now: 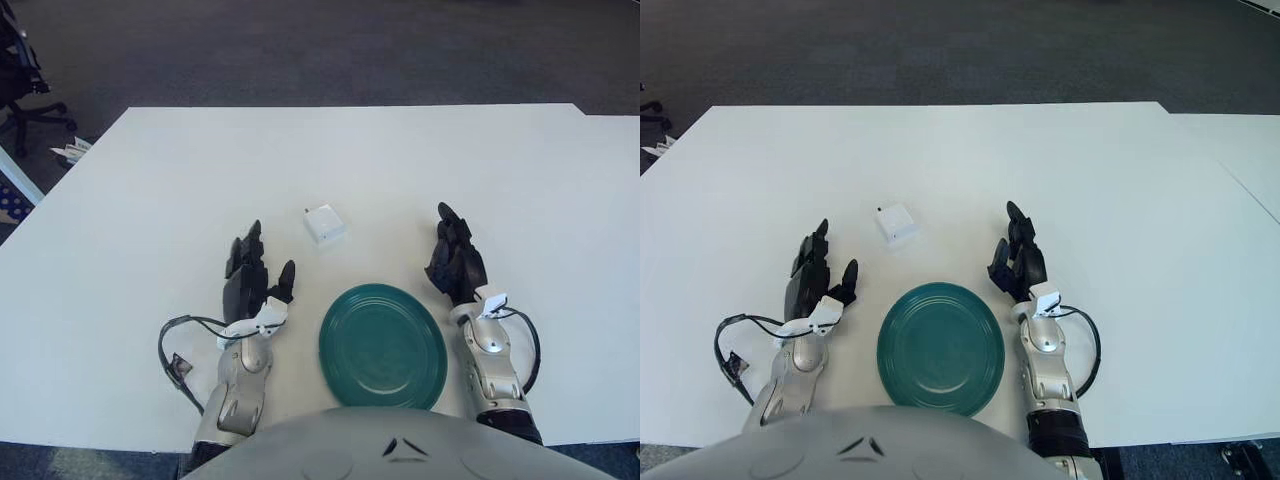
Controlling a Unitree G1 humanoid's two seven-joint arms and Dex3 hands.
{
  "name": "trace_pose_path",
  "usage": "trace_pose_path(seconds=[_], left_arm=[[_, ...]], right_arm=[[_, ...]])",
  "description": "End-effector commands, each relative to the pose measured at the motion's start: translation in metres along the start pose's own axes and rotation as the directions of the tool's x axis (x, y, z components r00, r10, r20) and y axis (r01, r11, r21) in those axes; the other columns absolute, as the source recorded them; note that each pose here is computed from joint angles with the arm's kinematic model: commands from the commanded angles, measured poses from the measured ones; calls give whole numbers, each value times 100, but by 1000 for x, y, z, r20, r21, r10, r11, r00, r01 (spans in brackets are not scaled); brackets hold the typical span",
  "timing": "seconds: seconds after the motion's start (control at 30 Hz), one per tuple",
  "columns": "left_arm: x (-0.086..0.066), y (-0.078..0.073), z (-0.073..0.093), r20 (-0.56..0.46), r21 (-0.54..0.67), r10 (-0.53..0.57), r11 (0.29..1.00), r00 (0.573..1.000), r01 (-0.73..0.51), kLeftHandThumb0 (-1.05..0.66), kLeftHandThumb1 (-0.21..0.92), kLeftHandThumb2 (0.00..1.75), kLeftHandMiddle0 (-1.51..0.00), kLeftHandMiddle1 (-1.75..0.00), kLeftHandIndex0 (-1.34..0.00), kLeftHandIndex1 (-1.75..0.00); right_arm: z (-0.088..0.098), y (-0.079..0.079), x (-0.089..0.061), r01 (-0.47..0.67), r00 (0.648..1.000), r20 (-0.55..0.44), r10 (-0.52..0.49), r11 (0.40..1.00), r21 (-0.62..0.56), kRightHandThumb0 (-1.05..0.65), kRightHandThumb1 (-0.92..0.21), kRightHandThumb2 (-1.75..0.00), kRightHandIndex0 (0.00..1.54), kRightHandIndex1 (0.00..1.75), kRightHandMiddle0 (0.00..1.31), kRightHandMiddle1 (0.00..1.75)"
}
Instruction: Put the charger into the plate.
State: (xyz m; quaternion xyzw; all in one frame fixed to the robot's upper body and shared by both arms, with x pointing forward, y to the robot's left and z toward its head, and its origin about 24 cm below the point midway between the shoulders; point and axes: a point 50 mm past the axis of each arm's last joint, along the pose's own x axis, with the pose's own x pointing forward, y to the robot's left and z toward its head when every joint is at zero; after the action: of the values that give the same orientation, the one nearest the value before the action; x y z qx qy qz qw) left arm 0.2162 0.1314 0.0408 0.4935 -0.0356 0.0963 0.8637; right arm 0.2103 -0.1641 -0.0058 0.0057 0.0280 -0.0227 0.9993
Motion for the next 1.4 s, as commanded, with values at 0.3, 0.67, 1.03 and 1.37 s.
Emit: trace_pose_path(seconds=[0.3, 0.67, 1.03, 1.37], left_arm=[[26, -21, 46, 58, 164, -117, 981, 991, 106, -105, 92, 62, -25, -3, -5, -120], [31, -34, 48, 52, 326, -262, 916, 964, 231, -105, 92, 66, -12, -1, -1, -109], [34, -34, 52, 67, 339, -303, 903, 951, 264, -105, 92, 73, 0, 0, 0, -76], [43, -32, 62, 79, 297, -345, 904, 935, 309, -105, 92, 72, -1, 0, 0, -69]], right_arm=[[-55, -3, -38, 41, 950, -311, -34, 999, 15, -70, -92, -99, 14, 0, 0, 29], [-54, -3, -41, 42, 951, -306, -37, 999, 12, -69, -92, -99, 14, 0, 0, 30], [-56, -2, -41, 39, 950, -310, -37, 999, 0, -71, -92, -99, 12, 0, 0, 27], [-57, -1, -41, 44, 948, -316, -42, 999, -1, -71, -92, -99, 14, 1, 0, 31]])
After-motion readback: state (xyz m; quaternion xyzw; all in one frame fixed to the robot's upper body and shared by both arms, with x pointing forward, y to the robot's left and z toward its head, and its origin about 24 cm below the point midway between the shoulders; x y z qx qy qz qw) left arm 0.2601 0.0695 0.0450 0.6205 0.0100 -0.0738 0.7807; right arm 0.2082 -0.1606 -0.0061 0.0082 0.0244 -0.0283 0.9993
